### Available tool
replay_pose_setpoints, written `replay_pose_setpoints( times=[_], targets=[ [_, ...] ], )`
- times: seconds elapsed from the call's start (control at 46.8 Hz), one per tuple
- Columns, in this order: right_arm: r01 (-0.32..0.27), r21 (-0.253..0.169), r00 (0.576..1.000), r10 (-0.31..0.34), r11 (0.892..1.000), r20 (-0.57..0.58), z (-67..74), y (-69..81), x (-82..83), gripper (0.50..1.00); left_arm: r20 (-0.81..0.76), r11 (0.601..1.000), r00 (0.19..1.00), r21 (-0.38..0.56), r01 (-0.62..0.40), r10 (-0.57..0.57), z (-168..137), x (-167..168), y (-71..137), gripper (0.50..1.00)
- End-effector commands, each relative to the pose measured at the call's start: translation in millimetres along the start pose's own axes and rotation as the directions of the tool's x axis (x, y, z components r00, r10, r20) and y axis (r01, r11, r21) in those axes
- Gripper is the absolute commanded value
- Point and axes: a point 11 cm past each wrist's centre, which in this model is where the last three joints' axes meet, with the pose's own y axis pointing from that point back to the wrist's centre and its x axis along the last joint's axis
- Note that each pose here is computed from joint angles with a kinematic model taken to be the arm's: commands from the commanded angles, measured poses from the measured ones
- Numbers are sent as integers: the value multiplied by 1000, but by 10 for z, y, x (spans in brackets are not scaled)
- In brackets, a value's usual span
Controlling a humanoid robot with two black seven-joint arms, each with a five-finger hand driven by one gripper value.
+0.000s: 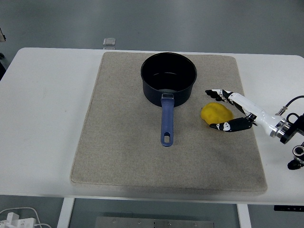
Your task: Put the potato in the blue pot
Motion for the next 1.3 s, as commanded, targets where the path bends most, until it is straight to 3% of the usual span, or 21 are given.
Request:
replay_pose_setpoints(
  times=[0.0, 0.363, 0.47, 0.513, 0.577, 1.004, 1.282],
  targets=[
    [8, -11, 1000, -8, 1000, 2, 40, 12, -31, 926, -1, 1000, 1000, 0, 0, 0, 2, 0, 0, 999],
    [18, -21, 1000, -17, 1000, 18, 112, 11, -125, 897, -1, 1000, 1000, 1, -3, 3, -7, 7, 0, 999],
    [20, -17, 1000, -20, 1000, 24, 114, 6, -157, 768, -3, 1000, 1000, 1, -3, 3, -7, 7, 0, 999],
    [22, -13, 999, -21, 1000, 25, 111, 6, -158, 677, -1, 1000, 1000, 1, -3, 3, -7, 7, 0, 999],
    [22, -14, 999, -22, 1000, 26, 110, 2, -163, 500, -3, 1000, 1000, 1, -3, 3, -7, 7, 0, 999],
    [-32, -17, 999, 32, 999, -3, 107, -6, -88, 500, -1, 1000, 1000, 1, -3, 3, -7, 7, 0, 999],
    [-34, -21, 999, 34, 999, -1, 120, 4, -98, 500, 1, 1000, 1000, 0, -3, 3, 1, 7, 0, 999]
  ],
)
